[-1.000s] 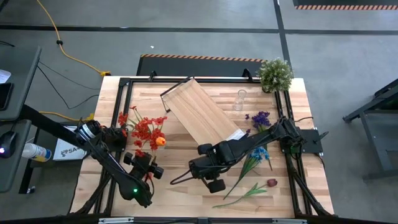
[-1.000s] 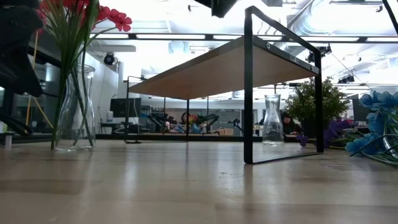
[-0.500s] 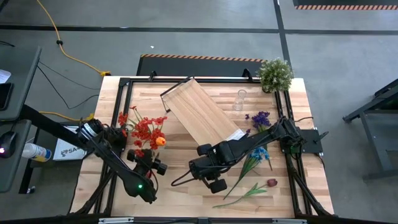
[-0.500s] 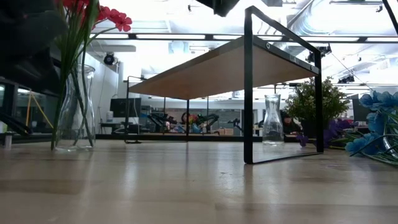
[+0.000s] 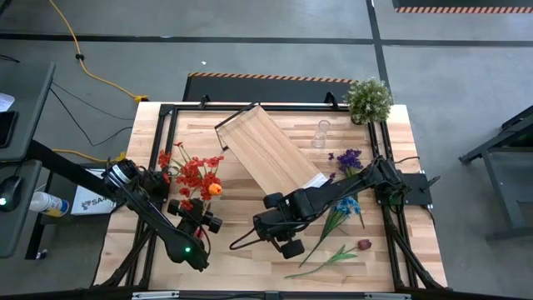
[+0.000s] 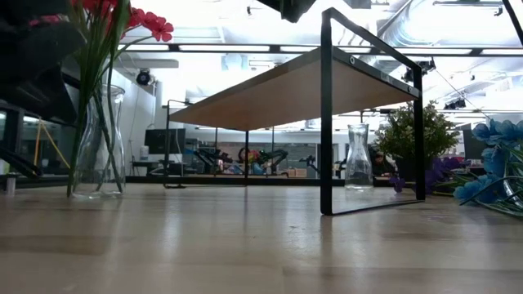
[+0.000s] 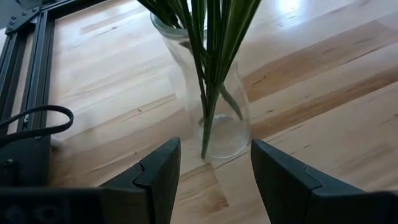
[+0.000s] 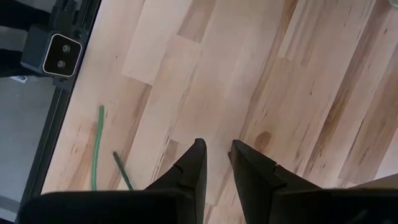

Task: Pick and place flowers into a vace then onto a shelf
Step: Put the red flowers into the bottom transparent vase

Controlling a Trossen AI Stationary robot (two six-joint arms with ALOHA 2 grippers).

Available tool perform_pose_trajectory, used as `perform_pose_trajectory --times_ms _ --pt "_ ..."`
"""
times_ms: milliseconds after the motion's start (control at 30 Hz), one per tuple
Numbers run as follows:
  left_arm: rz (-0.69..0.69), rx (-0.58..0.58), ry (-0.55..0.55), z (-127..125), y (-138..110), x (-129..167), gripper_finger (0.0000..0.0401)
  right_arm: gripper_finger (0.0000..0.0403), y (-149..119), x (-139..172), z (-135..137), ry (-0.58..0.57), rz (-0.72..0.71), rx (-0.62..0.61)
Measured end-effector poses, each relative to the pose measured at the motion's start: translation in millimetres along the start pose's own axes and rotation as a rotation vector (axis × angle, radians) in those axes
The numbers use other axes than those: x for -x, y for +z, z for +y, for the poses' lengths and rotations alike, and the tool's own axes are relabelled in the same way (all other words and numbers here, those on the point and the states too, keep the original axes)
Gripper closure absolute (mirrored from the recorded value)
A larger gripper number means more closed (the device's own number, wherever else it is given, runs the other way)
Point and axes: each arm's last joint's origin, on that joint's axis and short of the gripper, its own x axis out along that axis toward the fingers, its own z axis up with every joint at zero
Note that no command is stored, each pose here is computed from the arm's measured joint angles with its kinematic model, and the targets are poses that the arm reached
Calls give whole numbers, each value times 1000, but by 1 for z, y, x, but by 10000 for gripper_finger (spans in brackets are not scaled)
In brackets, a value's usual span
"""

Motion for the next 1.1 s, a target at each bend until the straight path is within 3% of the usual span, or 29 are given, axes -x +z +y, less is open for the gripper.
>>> perform_pose_trajectory --times_ms 1100 --pt "-68 -14 -22 3 -2 -6 171 336 2 0 -1 0 -25 -6"
